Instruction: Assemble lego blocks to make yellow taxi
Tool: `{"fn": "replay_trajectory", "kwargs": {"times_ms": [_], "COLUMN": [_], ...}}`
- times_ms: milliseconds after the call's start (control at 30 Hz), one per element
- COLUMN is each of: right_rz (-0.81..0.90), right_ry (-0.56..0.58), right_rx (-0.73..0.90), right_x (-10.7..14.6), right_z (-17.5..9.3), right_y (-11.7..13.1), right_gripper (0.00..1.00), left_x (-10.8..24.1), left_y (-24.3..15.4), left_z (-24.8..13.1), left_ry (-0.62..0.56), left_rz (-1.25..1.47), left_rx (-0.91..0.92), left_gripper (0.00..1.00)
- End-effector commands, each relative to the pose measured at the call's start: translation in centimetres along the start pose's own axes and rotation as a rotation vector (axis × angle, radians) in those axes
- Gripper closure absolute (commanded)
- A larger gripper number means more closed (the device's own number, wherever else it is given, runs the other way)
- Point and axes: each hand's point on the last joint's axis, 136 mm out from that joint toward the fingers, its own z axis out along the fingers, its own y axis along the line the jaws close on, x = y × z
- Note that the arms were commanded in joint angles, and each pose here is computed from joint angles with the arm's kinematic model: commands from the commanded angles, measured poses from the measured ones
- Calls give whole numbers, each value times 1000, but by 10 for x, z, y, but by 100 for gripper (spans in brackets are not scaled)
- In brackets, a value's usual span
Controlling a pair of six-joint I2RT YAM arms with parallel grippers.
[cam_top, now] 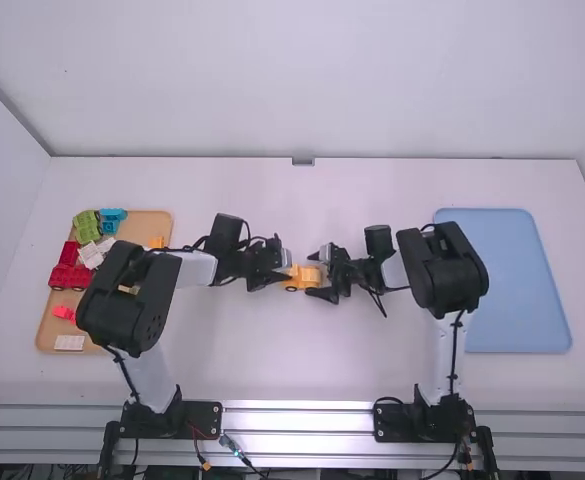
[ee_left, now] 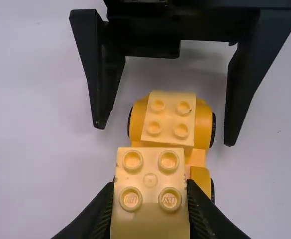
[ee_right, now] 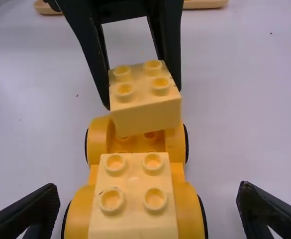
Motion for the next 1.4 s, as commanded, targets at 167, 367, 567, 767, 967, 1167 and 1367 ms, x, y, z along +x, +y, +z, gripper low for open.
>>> {"fn": "replay_trajectory", "kwargs": {"times_ms": [167,367,567,767,967,1167,1367], "right_rz": [-25,-31,-24,-26,-31,-30,-28], "right_ry": [85,75,45,48,47,45,45], "right_rx": [-9,-15,-31,-49,-58,-60,-60], "right_x": [9,7,3,2,1,1,1], "right_z": [24,25,22,27,30,30,30], "right_y": [8,9,11,16,19,19,19], "right_gripper": [28,36,46,53,56,56,56], "left_x": [0,2,5,3,0,9,10], "left_y": [-2,-7,-11,-13,-15,-18,-25], "left_z": [-1,0,0,-1,1,7,11], "left_ry": [-5,4,14,-1,-11,-6,-40], "left_rz": [-6,9,6,26,30,15,-5], "left_rx": [15,33,49,60,68,80,119], "left_gripper": [91,93,95,97,98,98,98]}}
